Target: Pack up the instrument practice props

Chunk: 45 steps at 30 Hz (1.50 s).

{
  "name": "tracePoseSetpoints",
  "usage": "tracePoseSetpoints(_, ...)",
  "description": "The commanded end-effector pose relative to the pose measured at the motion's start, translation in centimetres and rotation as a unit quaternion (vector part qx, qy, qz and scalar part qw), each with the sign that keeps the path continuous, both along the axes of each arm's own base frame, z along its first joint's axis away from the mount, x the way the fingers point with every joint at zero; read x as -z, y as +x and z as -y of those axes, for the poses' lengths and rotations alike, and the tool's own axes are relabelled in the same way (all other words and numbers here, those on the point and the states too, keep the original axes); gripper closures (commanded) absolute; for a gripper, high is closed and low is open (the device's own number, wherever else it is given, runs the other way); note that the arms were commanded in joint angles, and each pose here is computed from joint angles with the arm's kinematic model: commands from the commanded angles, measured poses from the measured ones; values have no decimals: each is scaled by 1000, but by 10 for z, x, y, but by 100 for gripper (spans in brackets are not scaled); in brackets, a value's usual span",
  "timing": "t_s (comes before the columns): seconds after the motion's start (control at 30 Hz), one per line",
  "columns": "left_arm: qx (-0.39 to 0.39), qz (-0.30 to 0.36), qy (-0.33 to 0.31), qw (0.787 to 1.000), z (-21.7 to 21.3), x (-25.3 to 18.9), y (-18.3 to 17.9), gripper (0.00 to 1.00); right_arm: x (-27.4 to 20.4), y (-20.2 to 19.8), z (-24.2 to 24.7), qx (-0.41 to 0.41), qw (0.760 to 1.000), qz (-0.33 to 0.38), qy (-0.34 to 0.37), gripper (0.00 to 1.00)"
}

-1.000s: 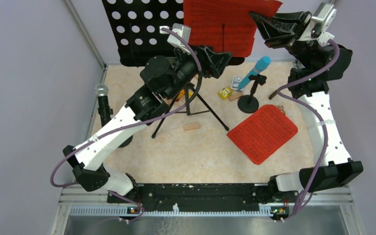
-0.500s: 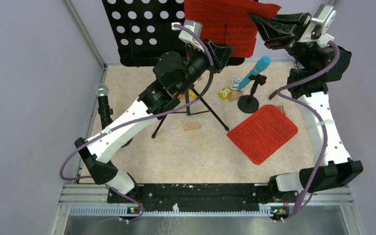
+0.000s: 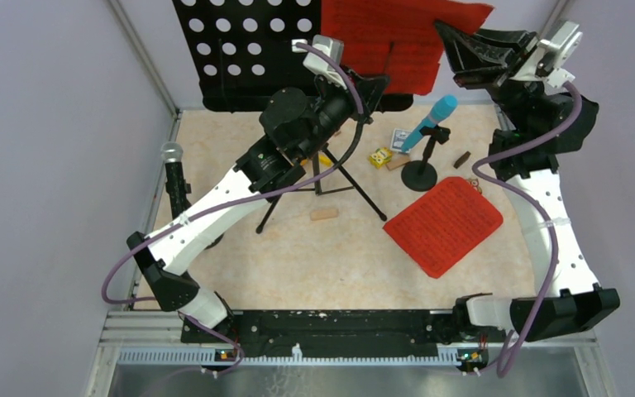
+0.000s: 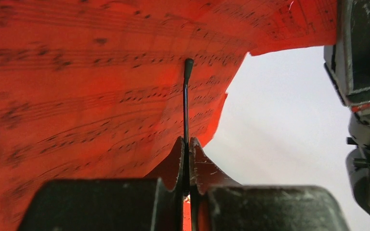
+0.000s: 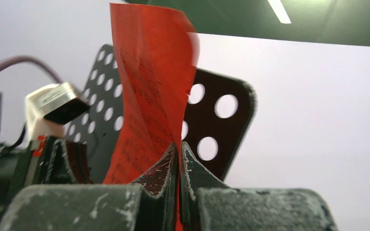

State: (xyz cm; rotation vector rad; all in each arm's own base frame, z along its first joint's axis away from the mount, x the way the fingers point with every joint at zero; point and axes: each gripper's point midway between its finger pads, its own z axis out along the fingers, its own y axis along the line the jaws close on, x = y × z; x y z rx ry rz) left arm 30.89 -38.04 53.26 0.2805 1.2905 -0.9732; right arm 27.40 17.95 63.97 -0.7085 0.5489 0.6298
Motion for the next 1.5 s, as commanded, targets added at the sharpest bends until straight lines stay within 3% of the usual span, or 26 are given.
tracePoseSetpoints(0.0, 16, 60, -35, 997, -15, -40, -24, 100, -35, -14, 45, 109, 989, -2, 98, 100)
tracePoseSetpoints(0.1, 17, 66, -27, 997, -16, -38, -26, 100, -31, -8, 83, 201, 966, -51, 155, 100)
tracePoseSetpoints(0.27, 13, 69, -10, 997, -19, -30, -26, 100, 7, -23, 152, 349, 899, -129, 228, 100)
tracePoseSetpoints(0.37, 7, 70, -5, 998, -24, -29, -28, 100, 50, -33, 183, 415, 854, -188, 251, 100)
tracePoseSetpoints(0.47, 4, 69, 4, 998, -26, -25, -28, 99, 110, -42, 212, 472, 793, -268, 276, 100)
tracePoseSetpoints(0.57, 4, 69, 13, 998, -27, -22, -29, 87, 164, -51, 225, 493, 745, -337, 297, 100)
tracePoseSetpoints(0.6, 4, 69, 16, 998, -27, -21, -29, 84, 180, -51, 225, 491, 738, -356, 296, 100)
tracePoseSetpoints(0.67, 5, 69, 20, 997, -27, -20, -29, 65, 216, -47, 215, 478, 731, -399, 279, 100)
tracePoseSetpoints(0.77, 4, 70, 27, 997, -29, -19, -31, 46, 262, -43, 203, 459, 713, -461, 264, 100)
tracePoseSetpoints(1.03, 8, 65, 33, 997, -52, -15, -50, 18, 352, -31, 176, 429, 690, -548, 199, 100)
tracePoseSetpoints(1.3, 4, 45, 54, 998, -91, 4, -78, 5, 432, 7, 170, 449, 661, -586, 135, 100)
tracePoseSetpoints(1.47, 5, 41, 78, 996, -126, 33, -105, 1, 461, 21, 190, 463, 625, -609, 157, 100)
